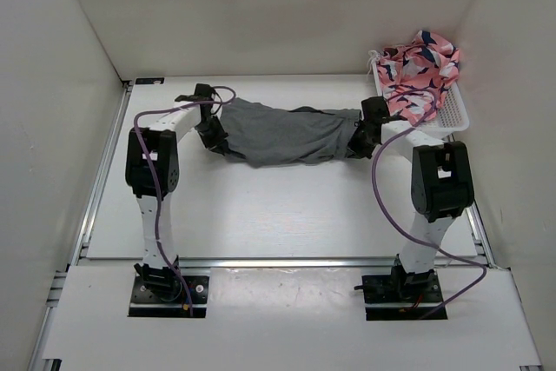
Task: Fold and stack the shorts
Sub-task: Fold the shorts
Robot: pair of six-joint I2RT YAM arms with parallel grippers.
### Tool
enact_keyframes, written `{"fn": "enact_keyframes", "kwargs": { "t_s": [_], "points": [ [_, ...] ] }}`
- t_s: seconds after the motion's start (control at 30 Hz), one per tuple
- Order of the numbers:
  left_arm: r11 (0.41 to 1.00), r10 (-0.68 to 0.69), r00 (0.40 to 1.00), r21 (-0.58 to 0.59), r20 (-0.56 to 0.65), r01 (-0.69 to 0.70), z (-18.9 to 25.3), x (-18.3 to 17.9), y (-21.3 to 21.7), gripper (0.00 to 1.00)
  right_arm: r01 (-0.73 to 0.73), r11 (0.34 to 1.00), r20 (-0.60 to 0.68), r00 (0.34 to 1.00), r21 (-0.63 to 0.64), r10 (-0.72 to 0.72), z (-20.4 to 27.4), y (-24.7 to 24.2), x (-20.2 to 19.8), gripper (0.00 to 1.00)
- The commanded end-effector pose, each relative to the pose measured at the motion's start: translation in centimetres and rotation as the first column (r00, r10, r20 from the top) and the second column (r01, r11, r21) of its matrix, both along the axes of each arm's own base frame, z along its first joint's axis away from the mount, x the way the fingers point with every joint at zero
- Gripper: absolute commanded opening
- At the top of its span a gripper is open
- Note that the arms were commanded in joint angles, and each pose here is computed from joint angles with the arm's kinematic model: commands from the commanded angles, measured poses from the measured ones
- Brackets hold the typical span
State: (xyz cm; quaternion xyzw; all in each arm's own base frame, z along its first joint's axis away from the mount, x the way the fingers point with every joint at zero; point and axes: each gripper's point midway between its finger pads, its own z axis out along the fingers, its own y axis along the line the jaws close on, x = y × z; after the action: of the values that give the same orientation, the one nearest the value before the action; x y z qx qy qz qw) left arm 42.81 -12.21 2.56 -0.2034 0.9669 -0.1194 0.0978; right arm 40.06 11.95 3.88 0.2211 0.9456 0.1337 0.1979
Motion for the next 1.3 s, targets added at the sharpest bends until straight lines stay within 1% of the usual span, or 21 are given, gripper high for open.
{"fn": "enact_keyframes", "kwargs": {
  "t_s": [0.0,0.13,0.33,0.4,0.43,0.53,0.57,0.63,0.67,0.7,0.73,0.77,0.83,0.93,0.97,1.0,1.03,1.07,1.1,1.17,1.27],
  "points": [
    [1.000,0.027,0.996,0.012,0.088,-0.028,2.8,1.3,1.0,0.10,0.012,0.999,0.049,0.999,-0.039,-0.010,0.4,-0.1,0.8,0.00],
    [0.996,0.080,0.991,0.025,0.108,-0.083,4.4,0.2,3.2,0.10,-0.017,0.998,0.069,0.997,-0.057,0.021,1.5,0.3,-1.5,0.00],
    [0.991,0.110,0.989,0.059,0.099,-0.116,5.3,-4.0,5.9,0.10,-0.049,0.997,0.046,0.998,-0.062,0.052,2.3,0.1,-6.9,0.00],
    [0.991,0.112,0.991,0.067,0.075,-0.117,4.8,-6.0,6.4,0.10,-0.066,0.996,0.041,0.997,-0.055,0.068,3.2,0.1,-8.8,0.00],
    [0.991,0.112,0.988,0.062,0.105,-0.119,6.0,-6.6,6.5,0.10,-0.065,0.997,0.016,0.998,-0.046,0.066,2.8,0.0,-10.1,0.00],
    [0.991,0.112,0.992,0.071,0.052,-0.115,5.1,-10.6,6.7,0.10,-0.111,0.993,0.002,0.994,-0.049,0.111,3.3,0.4,-13.4,0.00],
    [0.991,0.112,0.991,0.067,0.075,-0.117,5.8,-11.3,6.8,0.10,-0.115,0.993,-0.005,0.993,-0.034,0.115,3.3,0.7,-14.3,0.00],
    [0.992,0.109,0.993,0.063,0.046,-0.112,5.1,-13.2,6.7,0.10,-0.121,0.992,0.008,0.993,-0.024,0.121,3.9,1.0,-15.3,0.00],
    [0.991,0.118,0.992,0.063,0.048,-0.121,5.3,-13.7,7.0,0.19,-0.127,0.992,0.006,0.992,-0.011,0.128,3.9,1.3,-15.8,0.05],
    [0.991,0.118,0.992,0.065,0.037,-0.121,5.3,-14.0,7.0,0.50,-0.140,0.990,-0.006,0.990,-0.014,0.140,3.8,1.5,-16.2,0.33],
    [0.992,0.107,0.994,0.070,0.028,-0.109,5.2,-14.2,7.1,0.70,-0.148,0.989,-0.013,0.989,-0.020,0.148,3.7,1.4,-16.4,0.43],
    [0.992,0.107,0.994,0.069,0.033,-0.109,5.7,-14.0,7.1,0.83,-0.150,0.988,0.001,0.989,-0.034,0.150,4.2,1.3,-16.0,0.51],
    [0.989,0.104,0.993,0.099,0.052,-0.109,7.3,-13.4,7.6,0.96,-0.144,0.987,0.023,0.989,-0.064,0.146,4.9,0.9,-15.3,0.54],
    [0.985,0.112,0.983,0.113,0.144,-0.129,10.1,-11.0,8.1,0.97,-0.143,0.986,0.084,0.985,-0.090,0.151,6.8,1.1,-13.2,0.54],
    [0.985,0.113,0.980,0.110,0.162,-0.131,10.7,-10.2,8.0,0.95,-0.139,0.985,0.073,0.987,-0.103,0.146,6.5,1.1,-12.6,0.54],
    [0.986,0.102,0.983,0.116,0.154,-0.121,10.4,-9.4,8.0,0.92,-0.142,0.982,0.113,0.981,-0.127,0.156,7.5,1.2,-11.0,0.53],
    [0.987,0.094,0.976,0.112,0.195,-0.117,11.7,-7.7,8.0,0.90,-0.142,0.980,0.126,0.979,-0.140,0.160,7.8,1.3,-10.1,0.53],
    [0.987,0.094,0.976,0.112,0.198,-0.118,11.8,-6.9,7.9,0.89,-0.149,0.976,0.095,0.982,-0.161,0.166,6.8,1.4,-9.4,0.53],
    [0.987,0.083,0.976,0.116,0.201,-0.108,11.8,-6.0,7.9,0.88,-0.140,0.977,0.126,0.979,-0.158,0.161,7.8,1.5,-7.7,0.53],
    [0.987,0.083,0.978,0.117,0.193,-0.107,11.6,-3.9,7.8,0.83,-0.145,0.974,0.098,0.982,-0.172,0.164,6.6,1.7,-6.1,0.52],
    [0.991,0.069,0.981,0.101,0.183,-0.089,11.5,-3.0,7.0,0.81,-0.165,0.969,0.105,0.977,-0.184,0.186,6.2,2.6,-3.5,0.48]
  ]
}}
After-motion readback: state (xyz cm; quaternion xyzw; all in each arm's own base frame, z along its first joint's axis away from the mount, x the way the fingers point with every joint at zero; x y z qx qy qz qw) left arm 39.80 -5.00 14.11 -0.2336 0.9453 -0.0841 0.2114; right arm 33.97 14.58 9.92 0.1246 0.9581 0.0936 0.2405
